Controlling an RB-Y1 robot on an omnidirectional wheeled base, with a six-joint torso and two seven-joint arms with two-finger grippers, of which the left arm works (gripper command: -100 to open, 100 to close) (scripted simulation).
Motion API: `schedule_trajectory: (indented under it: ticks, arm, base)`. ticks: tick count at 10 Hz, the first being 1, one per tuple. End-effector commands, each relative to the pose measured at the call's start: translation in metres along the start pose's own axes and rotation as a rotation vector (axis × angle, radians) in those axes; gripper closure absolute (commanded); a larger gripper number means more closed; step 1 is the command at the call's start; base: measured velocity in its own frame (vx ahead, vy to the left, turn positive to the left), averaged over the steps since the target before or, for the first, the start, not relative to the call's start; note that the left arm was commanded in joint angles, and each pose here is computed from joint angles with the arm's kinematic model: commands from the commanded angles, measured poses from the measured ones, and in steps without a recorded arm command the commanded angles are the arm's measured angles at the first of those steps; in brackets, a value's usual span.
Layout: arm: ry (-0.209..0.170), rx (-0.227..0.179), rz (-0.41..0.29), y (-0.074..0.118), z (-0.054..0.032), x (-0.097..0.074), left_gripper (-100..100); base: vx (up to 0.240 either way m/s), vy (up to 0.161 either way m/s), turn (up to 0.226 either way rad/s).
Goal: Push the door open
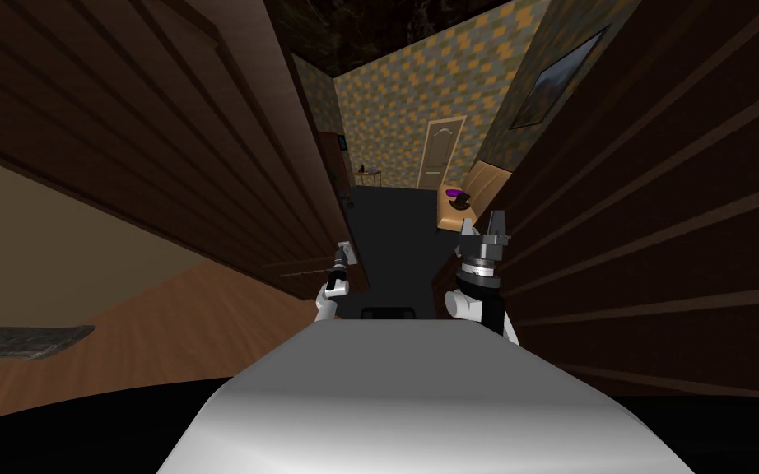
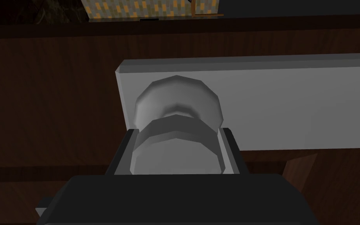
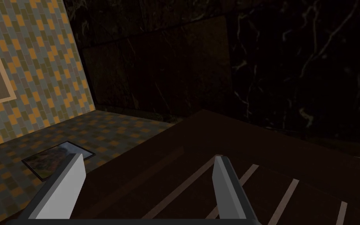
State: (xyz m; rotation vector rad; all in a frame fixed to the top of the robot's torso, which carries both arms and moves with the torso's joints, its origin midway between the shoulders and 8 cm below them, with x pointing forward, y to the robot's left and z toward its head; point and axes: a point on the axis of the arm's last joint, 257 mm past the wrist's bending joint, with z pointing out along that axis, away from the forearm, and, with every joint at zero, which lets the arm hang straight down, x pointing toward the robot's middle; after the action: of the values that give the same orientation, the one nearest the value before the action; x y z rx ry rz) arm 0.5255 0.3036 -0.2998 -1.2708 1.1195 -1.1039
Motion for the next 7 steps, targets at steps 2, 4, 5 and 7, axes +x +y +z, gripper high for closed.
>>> schedule_trajectory:
  ticks: [2, 4, 5, 7]
  arm:
    - [-0.018, 0.005, 0.007, -0.003, 0.0014, -0.013, 100]
    - [-0.037, 0.006, 0.012, -0.004, 0.0015, -0.024, 100]
    - [-0.048, 0.007, 0.014, -0.004, 0.0015, -0.030, 100]
    - [-0.072, 0.008, 0.018, -0.005, 0.0013, -0.044, 100]
  base:
    - [0.197, -0.019, 0.031]
    - [0.202, -0.035, 0.048]
    - [0.189, -0.059, 0.053]
    - [0.207, -0.078, 0.058]
